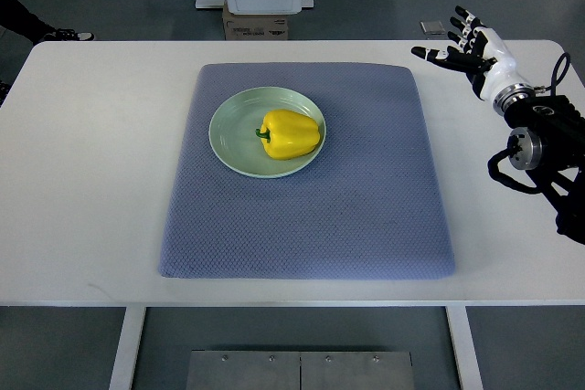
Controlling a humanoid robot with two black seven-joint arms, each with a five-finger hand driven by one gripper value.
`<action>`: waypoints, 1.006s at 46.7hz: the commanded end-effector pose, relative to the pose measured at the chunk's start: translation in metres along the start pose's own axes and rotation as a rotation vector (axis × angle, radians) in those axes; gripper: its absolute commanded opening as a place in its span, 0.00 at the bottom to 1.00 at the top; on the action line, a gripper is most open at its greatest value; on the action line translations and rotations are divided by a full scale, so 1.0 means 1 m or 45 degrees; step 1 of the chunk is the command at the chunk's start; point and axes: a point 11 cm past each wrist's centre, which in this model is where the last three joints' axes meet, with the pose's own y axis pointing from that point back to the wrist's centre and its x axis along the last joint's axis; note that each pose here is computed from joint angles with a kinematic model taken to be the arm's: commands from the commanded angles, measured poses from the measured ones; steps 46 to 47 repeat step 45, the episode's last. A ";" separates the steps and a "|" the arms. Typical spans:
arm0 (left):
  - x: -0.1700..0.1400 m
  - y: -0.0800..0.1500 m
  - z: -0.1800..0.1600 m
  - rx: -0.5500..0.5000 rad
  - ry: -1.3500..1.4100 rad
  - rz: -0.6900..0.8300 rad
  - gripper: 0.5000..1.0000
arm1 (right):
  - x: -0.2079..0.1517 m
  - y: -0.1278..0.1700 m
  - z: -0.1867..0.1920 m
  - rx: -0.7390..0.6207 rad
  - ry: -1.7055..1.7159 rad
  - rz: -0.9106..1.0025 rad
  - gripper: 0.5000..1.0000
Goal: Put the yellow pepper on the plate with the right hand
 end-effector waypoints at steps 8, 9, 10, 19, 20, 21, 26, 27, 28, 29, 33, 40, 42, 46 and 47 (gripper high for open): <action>0.000 0.000 0.000 -0.001 0.000 0.000 1.00 | 0.023 0.012 0.011 0.077 -0.142 0.104 1.00; 0.000 0.000 0.000 -0.001 0.000 0.000 1.00 | 0.023 0.012 0.012 0.074 -0.144 0.106 1.00; 0.000 0.000 0.000 0.001 0.000 0.000 1.00 | 0.024 0.013 0.013 0.071 -0.145 0.110 1.00; 0.000 0.000 0.000 0.001 0.000 0.000 1.00 | 0.024 0.020 0.031 0.029 -0.158 0.111 1.00; 0.000 0.000 0.000 0.001 0.000 0.000 1.00 | 0.025 0.021 0.033 0.024 -0.159 0.111 1.00; 0.000 0.000 0.000 -0.001 0.000 0.000 1.00 | 0.024 0.022 0.035 0.021 -0.161 0.109 1.00; 0.000 0.000 0.000 -0.001 0.000 0.000 1.00 | 0.023 0.026 0.043 0.001 -0.166 0.107 1.00; 0.000 0.000 0.000 -0.001 0.000 0.000 1.00 | 0.022 0.026 0.044 0.000 -0.168 0.105 1.00; 0.000 0.000 0.000 -0.001 0.000 0.000 1.00 | 0.023 0.027 0.045 -0.004 -0.169 0.106 1.00; 0.000 0.000 0.000 -0.001 0.000 0.000 1.00 | 0.023 0.027 0.045 -0.004 -0.169 0.106 1.00; 0.000 0.000 0.000 -0.001 0.000 0.000 1.00 | 0.023 0.027 0.046 -0.006 -0.169 0.107 1.00; 0.000 0.000 0.000 -0.001 0.000 0.000 1.00 | 0.020 0.028 0.047 -0.007 -0.169 0.094 1.00; 0.000 0.000 0.000 -0.001 0.000 0.000 1.00 | 0.020 0.028 0.047 -0.013 -0.171 0.088 1.00; 0.000 0.000 0.000 0.001 0.000 0.000 1.00 | 0.019 0.028 0.048 -0.017 -0.171 0.083 1.00; 0.000 0.000 0.000 0.001 0.000 0.000 1.00 | 0.019 0.028 0.048 -0.017 -0.171 0.083 1.00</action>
